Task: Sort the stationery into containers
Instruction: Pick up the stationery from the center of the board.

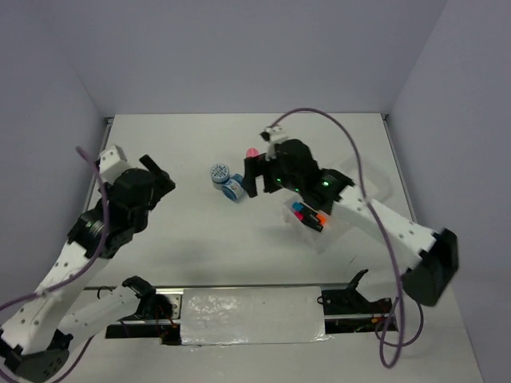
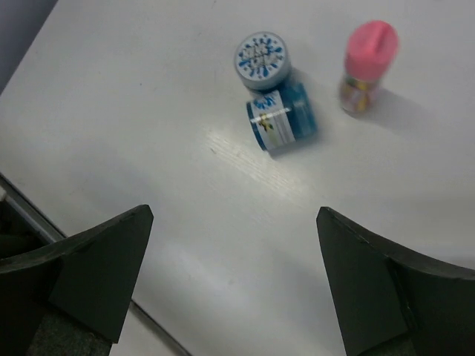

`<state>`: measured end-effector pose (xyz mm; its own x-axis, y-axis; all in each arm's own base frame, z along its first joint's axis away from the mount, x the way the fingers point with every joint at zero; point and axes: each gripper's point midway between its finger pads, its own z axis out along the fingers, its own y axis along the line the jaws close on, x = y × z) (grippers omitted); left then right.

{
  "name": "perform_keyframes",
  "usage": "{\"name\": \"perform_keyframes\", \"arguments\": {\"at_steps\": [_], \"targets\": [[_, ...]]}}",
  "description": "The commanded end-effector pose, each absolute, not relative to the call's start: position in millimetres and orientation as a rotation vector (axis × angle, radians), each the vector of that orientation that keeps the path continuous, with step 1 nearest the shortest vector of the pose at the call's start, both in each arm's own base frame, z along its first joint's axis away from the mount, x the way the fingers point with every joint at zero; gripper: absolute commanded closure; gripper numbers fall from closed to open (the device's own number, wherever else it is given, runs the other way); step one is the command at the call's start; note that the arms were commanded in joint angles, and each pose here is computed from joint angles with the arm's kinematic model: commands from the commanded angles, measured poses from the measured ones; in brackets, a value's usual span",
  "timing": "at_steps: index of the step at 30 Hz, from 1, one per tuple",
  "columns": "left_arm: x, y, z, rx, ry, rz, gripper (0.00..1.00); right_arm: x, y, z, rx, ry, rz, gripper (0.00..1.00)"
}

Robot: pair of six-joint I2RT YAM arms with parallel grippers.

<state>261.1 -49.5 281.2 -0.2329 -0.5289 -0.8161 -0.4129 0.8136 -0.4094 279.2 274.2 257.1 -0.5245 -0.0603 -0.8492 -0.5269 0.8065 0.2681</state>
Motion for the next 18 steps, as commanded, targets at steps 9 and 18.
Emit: {"name": "perform_keyframes", "arguments": {"at_steps": [9,18], "targets": [[183.6,14.5,321.8,-0.471,1.768,0.002,0.01,393.0,407.5,189.1,-0.534,2.09,0.345,0.0],[192.6,11.7,282.1,-0.455,1.826,0.072,0.01,425.7,433.6,136.2,-0.587,2.148,0.267,0.0]]}}
